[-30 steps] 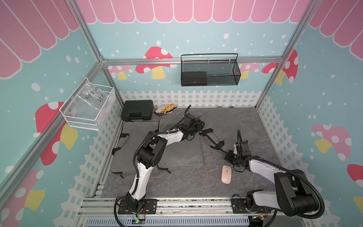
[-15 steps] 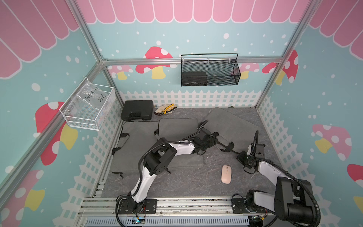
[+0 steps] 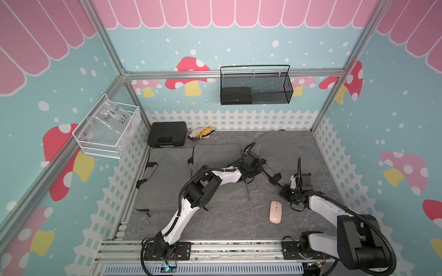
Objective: Put the mouse into the laptop bag
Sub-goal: Unzip the zipper on the zippered laptop bag.
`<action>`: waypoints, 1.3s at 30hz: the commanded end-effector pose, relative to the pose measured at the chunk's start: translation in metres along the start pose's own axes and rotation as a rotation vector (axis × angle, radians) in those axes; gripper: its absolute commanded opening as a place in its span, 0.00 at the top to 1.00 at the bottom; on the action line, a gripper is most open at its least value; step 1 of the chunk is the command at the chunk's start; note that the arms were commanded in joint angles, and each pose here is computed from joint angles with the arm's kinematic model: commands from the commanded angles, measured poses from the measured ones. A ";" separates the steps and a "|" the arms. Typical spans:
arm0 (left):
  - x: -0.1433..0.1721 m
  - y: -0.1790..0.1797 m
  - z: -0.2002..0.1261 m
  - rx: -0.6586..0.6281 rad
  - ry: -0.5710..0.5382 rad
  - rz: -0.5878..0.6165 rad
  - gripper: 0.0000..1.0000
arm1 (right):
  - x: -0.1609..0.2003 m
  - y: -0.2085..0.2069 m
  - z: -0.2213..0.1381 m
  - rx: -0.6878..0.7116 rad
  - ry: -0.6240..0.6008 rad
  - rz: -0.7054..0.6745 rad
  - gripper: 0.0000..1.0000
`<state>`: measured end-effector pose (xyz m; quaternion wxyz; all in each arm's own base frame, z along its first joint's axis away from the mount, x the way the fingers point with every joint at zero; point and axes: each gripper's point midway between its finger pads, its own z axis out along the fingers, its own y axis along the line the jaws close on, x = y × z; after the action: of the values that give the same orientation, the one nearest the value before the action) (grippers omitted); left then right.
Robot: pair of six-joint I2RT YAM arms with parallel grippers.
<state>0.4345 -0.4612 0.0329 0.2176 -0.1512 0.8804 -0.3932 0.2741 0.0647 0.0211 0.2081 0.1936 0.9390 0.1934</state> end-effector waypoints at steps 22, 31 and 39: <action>0.056 -0.023 -0.011 0.015 0.066 0.086 0.83 | -0.035 0.060 0.032 -0.082 -0.003 -0.038 1.00; -0.024 -0.002 -0.042 -0.011 -0.042 0.041 0.42 | -0.027 0.015 0.011 -0.019 -0.062 0.014 1.00; -0.066 0.035 -0.031 -0.067 -0.057 0.014 0.26 | -0.026 -0.027 -0.015 -0.005 -0.143 0.086 1.00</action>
<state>0.4743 -0.3908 0.0670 0.2602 -0.1723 0.8722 -0.3767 0.2876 0.0314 0.0311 0.2650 0.2494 0.9111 0.1939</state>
